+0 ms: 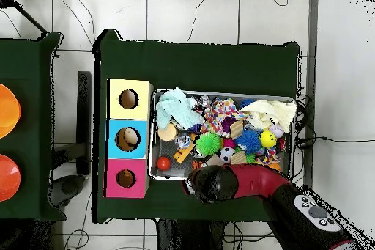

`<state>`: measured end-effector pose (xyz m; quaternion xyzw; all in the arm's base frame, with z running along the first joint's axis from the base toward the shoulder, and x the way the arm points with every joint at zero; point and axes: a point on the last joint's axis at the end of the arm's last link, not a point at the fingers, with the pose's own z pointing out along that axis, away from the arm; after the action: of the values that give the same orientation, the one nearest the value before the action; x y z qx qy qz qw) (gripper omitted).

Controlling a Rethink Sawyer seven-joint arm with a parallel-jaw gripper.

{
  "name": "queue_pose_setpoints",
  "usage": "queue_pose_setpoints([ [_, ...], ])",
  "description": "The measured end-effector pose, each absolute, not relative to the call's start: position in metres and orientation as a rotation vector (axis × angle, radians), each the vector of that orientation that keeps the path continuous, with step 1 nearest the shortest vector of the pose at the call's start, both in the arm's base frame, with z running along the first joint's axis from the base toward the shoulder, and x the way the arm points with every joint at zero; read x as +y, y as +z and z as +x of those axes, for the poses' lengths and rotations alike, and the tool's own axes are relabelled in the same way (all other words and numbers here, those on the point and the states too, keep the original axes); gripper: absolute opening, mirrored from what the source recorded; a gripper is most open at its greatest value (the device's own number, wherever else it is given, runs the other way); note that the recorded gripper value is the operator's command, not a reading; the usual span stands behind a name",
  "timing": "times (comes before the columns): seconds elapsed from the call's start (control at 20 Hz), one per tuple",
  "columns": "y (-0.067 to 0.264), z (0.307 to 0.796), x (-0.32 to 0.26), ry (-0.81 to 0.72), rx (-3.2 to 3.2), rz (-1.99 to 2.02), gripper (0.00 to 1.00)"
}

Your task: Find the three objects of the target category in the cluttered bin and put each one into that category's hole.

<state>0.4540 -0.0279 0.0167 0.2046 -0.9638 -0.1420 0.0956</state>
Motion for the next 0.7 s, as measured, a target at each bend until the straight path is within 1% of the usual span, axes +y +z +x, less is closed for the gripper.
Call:
queue_pose_setpoints([
  [0.7,0.0157,0.4574,-0.0281,-0.423,-2.830,0.607,1.00],
])
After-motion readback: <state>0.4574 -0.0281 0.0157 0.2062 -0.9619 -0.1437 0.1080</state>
